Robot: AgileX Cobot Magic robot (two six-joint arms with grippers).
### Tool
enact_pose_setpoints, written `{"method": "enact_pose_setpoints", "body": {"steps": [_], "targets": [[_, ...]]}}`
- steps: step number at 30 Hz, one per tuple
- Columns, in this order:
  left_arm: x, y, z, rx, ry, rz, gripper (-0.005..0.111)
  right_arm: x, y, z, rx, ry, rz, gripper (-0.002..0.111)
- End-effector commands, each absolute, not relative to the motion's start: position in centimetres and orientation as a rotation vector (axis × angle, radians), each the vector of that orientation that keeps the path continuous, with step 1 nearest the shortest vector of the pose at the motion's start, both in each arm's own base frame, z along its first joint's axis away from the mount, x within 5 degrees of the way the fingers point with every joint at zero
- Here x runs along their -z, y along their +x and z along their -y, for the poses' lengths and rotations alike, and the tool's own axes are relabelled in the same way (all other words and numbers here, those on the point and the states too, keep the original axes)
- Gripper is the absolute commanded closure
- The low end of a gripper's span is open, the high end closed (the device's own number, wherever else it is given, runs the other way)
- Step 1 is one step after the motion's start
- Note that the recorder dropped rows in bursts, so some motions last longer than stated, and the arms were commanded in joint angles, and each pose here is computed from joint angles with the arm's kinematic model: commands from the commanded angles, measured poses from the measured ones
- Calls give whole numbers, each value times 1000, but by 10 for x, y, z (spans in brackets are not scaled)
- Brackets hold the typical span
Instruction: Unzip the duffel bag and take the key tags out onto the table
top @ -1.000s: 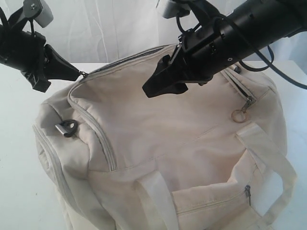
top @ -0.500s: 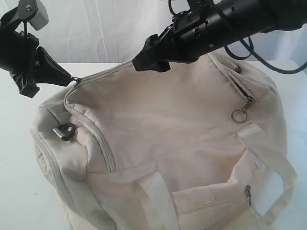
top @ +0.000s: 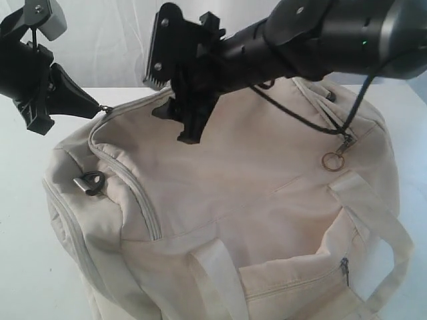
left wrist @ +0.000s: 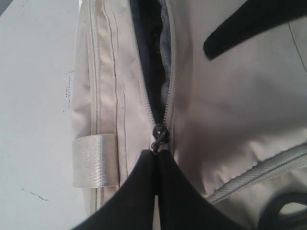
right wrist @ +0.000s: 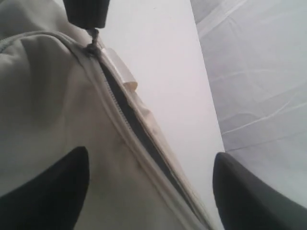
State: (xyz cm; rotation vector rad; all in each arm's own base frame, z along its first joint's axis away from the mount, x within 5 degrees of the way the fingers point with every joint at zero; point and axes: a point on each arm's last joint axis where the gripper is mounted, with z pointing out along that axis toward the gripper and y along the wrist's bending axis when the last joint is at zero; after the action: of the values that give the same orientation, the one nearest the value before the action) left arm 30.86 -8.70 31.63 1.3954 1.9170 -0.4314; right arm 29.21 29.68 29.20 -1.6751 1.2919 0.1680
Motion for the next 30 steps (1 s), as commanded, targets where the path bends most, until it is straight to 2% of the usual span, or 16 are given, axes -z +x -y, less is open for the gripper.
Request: {"method": "enact_pose_setpoints", "body": {"steps": [1, 7, 11, 16, 22, 30], "targets": [[-324, 301, 90, 502, 1397, -1896, 107, -277, 295, -314, -86, -1665, -1258, 51], [-322, 297, 90, 529, 1440, -1904, 107, -274, 306, -314, -5, -1552, -1296, 107], [-320, 293, 88, 531, 1495, -1929, 107, -281, 315, -310, 32, -1383, -1354, 108], [-321, 286, 83, 505, 1501, -2016, 107, -279, 316, -310, 32, -1387, -1357, 108], [-321, 274, 83, 602, 1557, -2075, 107, -279, 317, -310, 37, -1377, -1359, 108], [-299, 274, 76, 516, 1543, -2176, 107, -281, 319, -309, 46, -1334, -1368, 108]]}}
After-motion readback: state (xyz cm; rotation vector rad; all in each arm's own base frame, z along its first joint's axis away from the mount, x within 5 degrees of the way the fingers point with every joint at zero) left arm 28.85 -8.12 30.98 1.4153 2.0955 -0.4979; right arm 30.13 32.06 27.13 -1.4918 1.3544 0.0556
